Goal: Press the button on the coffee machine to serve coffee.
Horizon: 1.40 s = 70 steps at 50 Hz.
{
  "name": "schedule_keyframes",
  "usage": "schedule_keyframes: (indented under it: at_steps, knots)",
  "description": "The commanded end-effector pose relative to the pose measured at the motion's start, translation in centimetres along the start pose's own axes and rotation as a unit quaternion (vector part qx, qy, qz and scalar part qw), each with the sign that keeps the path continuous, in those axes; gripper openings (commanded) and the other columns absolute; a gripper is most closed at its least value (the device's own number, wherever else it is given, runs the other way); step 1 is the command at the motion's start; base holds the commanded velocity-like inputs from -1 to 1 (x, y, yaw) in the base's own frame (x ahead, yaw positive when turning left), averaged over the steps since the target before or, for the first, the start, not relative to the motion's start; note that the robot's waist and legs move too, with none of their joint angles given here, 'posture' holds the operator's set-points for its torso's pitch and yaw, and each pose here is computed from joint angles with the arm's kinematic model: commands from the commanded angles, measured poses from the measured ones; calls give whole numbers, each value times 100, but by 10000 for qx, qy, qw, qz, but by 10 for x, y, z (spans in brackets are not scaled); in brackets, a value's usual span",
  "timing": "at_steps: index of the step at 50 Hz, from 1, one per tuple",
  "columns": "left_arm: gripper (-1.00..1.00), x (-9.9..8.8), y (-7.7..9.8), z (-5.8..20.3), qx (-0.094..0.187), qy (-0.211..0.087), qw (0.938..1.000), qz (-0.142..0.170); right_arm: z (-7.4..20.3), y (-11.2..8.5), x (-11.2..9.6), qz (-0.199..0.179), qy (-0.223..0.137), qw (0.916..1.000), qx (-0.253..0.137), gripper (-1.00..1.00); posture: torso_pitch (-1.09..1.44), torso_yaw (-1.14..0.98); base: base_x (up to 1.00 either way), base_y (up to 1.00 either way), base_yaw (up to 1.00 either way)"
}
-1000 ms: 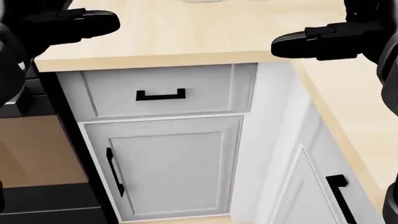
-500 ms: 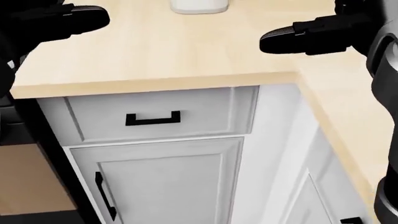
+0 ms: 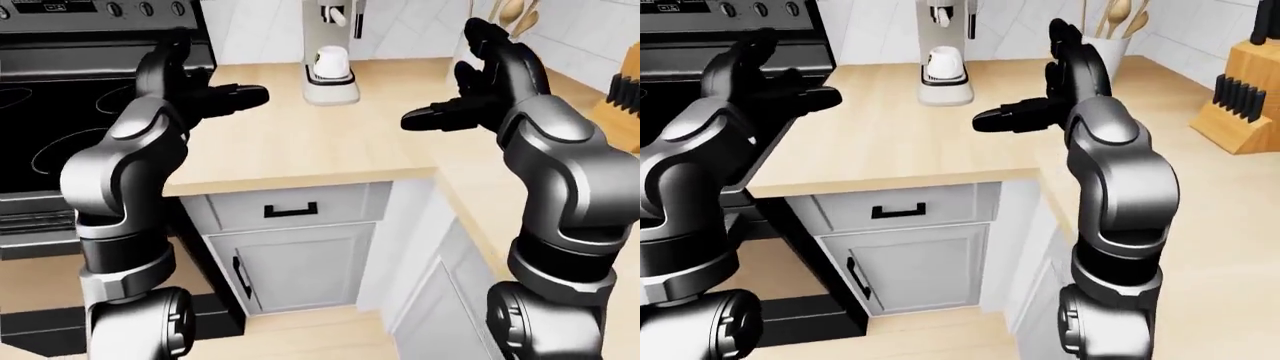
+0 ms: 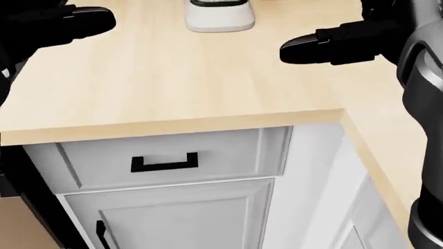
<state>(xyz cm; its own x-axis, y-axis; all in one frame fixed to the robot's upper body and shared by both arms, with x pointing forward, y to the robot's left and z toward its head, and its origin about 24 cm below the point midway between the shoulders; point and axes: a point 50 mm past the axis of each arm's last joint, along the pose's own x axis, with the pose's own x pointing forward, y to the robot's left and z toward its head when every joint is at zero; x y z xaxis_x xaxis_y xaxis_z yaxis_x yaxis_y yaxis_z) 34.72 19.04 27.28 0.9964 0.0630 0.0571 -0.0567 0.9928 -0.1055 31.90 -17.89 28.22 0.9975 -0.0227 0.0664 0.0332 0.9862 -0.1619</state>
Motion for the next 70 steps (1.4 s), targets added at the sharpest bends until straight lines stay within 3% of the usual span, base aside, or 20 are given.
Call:
schedule_keyframes:
  at_steps: [1,70]
  knots:
    - [100,-3,-4,17,-25,-387,9992,-105,12,-4,-2,-115,-313,9994,-22,100,0,0,10,0,0]
    - [100,-2,-2,16,-77,-376,9992,-114,10,4,0,-5,-296,9996,-32,100,0,0,11,0,0]
